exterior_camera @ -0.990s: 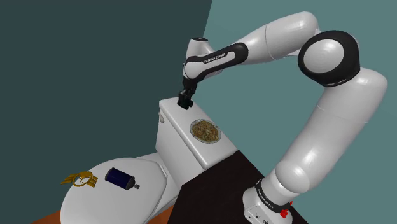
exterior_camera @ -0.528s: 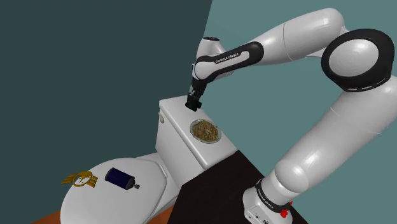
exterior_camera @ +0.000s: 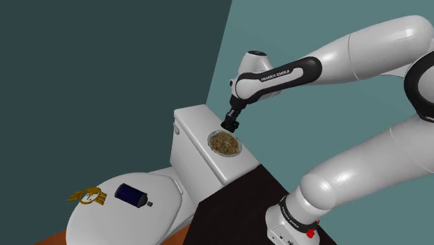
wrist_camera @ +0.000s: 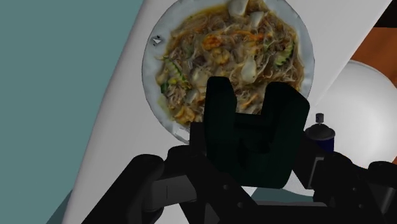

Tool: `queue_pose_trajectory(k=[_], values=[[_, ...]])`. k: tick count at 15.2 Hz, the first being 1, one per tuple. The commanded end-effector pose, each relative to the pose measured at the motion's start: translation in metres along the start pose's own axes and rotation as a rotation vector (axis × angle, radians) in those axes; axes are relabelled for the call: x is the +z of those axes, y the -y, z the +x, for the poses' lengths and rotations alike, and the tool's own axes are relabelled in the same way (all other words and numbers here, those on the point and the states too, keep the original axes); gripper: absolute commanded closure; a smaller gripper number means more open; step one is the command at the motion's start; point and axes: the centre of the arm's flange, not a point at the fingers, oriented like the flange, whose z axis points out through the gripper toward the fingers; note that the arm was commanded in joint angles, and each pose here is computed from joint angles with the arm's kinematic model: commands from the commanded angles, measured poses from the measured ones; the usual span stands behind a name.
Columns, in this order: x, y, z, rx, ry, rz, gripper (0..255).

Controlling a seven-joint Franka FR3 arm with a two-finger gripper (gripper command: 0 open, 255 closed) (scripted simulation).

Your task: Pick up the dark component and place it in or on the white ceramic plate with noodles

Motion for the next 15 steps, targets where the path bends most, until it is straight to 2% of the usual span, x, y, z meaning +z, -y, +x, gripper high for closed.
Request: queue_pose_trajectory(k=[1, 15], values=[[0.005, 0.001, -0.013, 0.0, -0.001, 0.0, 255], [0.074, 0.004, -0.013, 0.0, -0.001, 0.0, 255]])
